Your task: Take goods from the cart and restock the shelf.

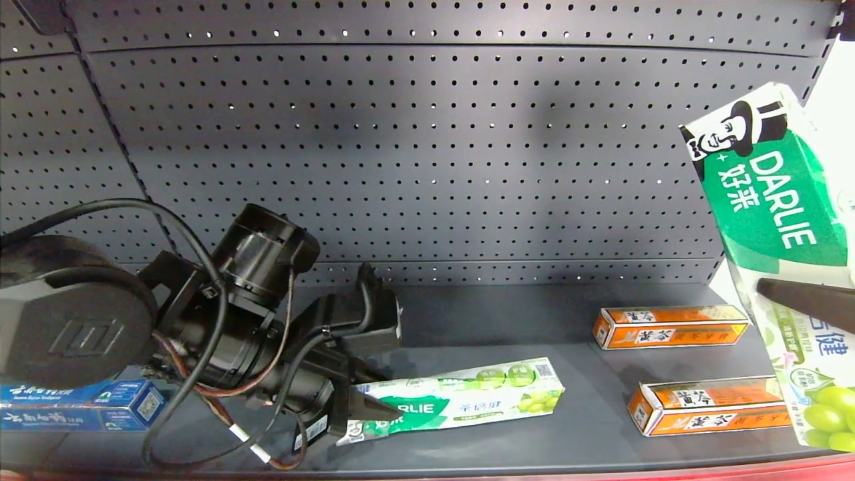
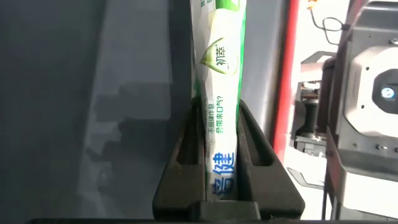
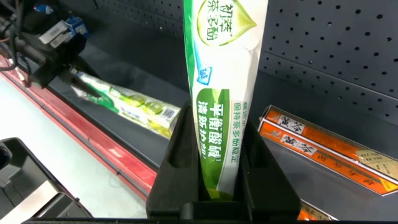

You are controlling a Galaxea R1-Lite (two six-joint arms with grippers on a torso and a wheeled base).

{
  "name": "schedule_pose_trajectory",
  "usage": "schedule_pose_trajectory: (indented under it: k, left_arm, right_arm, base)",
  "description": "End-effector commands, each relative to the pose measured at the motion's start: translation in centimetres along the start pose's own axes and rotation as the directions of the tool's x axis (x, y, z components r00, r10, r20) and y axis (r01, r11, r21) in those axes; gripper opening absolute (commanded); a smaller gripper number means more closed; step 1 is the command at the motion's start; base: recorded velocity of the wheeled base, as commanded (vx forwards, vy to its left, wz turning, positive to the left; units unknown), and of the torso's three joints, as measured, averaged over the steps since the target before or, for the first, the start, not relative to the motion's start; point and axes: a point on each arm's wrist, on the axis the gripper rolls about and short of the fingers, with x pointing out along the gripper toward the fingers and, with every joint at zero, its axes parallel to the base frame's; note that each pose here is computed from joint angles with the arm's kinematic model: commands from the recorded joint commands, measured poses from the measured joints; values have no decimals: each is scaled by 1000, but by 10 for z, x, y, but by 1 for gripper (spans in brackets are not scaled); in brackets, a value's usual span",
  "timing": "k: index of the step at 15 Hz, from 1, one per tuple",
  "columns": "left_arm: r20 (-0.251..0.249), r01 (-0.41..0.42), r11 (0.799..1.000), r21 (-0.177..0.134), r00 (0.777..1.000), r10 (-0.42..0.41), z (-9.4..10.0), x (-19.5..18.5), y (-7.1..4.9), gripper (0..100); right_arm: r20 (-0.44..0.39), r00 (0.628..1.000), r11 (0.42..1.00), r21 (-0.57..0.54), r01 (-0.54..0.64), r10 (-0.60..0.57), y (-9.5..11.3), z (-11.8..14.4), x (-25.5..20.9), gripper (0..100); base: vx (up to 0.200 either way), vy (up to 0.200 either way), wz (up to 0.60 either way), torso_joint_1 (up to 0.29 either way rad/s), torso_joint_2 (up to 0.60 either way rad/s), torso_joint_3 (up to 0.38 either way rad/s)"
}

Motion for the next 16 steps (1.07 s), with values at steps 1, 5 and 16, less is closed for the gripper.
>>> schedule_pose_trajectory:
  k: [1,5,16]
  left_arm:
    - [7,-1,1000,9,1000,1,0,-5,-5,0]
    - [-8,15,1000,1,1000,-15,-8,-4,-11,0]
    - [-34,29,999,22,999,-29,-19,-2,-15,100]
  right_arm:
    - [-5,1000,1000,0,-1,1,0,-1,1,0]
    - [-8,1000,1000,0,-1,1,0,-2,1,0]
    - [-14,1000,1000,1,-2,2,0,-3,2,0]
  base:
    - [0,0,0,0,0,0]
    - [0,0,0,0,0,0]
    - [0,0,0,0,0,0]
